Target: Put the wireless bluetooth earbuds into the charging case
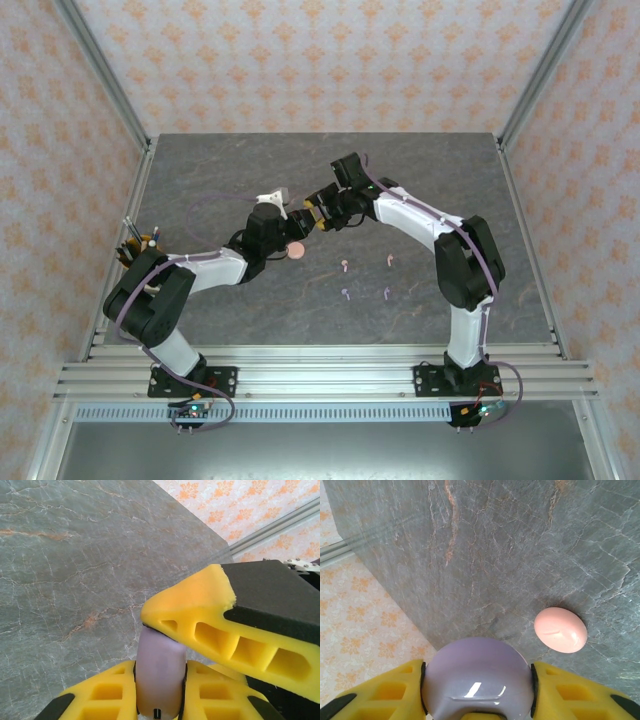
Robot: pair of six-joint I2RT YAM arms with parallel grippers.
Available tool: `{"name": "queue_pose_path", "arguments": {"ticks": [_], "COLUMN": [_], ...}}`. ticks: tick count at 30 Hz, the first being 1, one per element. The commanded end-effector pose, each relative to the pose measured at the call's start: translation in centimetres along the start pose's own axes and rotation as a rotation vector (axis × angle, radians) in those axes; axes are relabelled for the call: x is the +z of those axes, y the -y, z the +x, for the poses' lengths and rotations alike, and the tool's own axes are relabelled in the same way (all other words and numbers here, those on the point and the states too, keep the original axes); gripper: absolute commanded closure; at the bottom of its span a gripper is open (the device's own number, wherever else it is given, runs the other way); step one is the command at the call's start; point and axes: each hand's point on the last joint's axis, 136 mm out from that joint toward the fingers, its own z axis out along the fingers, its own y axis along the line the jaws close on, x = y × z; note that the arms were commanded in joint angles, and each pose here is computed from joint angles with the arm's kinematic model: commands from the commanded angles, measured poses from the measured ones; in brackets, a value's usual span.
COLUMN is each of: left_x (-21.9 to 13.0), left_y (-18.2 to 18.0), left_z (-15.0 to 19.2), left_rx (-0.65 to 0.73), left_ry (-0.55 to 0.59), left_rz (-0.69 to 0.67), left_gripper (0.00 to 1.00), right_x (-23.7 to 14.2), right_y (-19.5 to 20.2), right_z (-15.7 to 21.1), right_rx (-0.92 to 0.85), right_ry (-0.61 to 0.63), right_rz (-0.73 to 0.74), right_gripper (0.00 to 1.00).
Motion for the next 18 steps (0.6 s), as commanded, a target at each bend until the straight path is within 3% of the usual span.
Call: {"name": "queue_pose_path", "arguments": {"ticks": [1, 5, 10, 15, 18], "left_x": [0.1, 0.1, -0.4, -1.7, -2.7], "left_y": [1.9, 1.9, 2.0, 2.4, 3.0], "left_z": [-1.4, -1.2, -1.4, -2.7, -3.6], "left_rx": [0.024, 0.035, 0.062, 0.092, 0.109], "left_ry": [0.032, 0.014, -0.011, -0.060, -0.105], "left_rz": [0.040, 0.032, 0.027, 0.073, 0.120], "left_gripper": [0.88, 0.95, 1.00, 1.00, 1.00], "right_x": [-1.8, -3.3, -7.0, -9.5, -10.4], "right_y": [-1.9, -2.7, -2.8, -2.3, -2.1], "right_z": [1.1, -0.7, -4.0, -5.5, -4.0], "right_rx": [-0.014, -0.008, -0.056, -0.361, -0.633], "right_ry": [-0.018, 0.022, 0.115, 0.180, 0.162], "right_rz": [-0.069, -0.110, -0.149, -0.206, -0.234], "right_gripper": [0.51, 0.32, 0.27, 0.25, 0.26]}}
